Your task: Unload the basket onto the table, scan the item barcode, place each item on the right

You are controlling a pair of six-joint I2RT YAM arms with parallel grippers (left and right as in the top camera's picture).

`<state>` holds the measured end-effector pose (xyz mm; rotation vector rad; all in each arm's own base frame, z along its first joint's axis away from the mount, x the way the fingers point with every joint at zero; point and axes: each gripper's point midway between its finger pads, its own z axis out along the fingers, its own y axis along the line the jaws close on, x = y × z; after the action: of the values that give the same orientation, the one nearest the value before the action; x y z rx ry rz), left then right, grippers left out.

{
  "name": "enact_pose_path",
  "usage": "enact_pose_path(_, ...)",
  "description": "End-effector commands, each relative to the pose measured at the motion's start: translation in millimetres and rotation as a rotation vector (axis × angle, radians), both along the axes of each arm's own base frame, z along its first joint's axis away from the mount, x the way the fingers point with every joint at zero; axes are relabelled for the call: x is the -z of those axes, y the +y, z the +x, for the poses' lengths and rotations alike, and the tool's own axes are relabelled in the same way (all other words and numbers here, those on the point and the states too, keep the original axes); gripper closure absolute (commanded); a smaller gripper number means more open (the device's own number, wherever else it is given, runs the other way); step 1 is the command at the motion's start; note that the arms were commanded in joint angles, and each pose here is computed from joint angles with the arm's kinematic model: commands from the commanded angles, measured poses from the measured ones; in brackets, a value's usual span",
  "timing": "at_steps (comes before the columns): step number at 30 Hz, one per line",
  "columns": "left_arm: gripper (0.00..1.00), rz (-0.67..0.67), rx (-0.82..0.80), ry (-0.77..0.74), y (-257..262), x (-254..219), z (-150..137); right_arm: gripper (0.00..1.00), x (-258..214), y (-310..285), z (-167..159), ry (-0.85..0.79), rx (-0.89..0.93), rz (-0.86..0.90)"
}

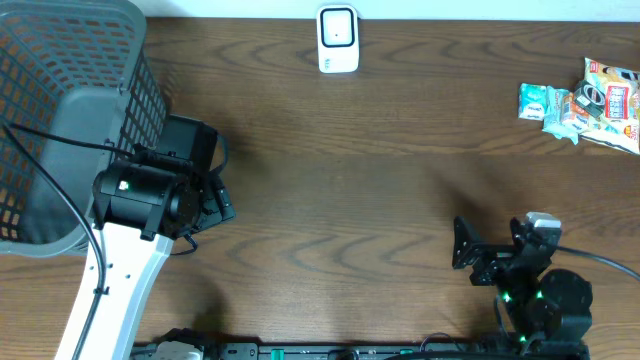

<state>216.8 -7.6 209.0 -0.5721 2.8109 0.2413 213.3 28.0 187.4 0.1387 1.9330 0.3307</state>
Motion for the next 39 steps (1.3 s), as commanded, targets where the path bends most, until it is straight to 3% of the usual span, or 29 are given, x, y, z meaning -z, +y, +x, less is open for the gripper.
enact_pose_path(1,0.02,-0.007,-0.016,-0.001,0,0,-1,0.01,0,3,2,-0.06,-0.032,-0.051)
enact_pose_path(24,0.02,-0.008,-0.016,-0.001,0,0,-1,0.01,-5,0,26,-0.359,0.011,-0.06)
enact_pose_path(39,0.02,-0.008,-0.016,-0.001,0,0,-1,0.01,-4,-7,29,-0.383,0.064,-0.067)
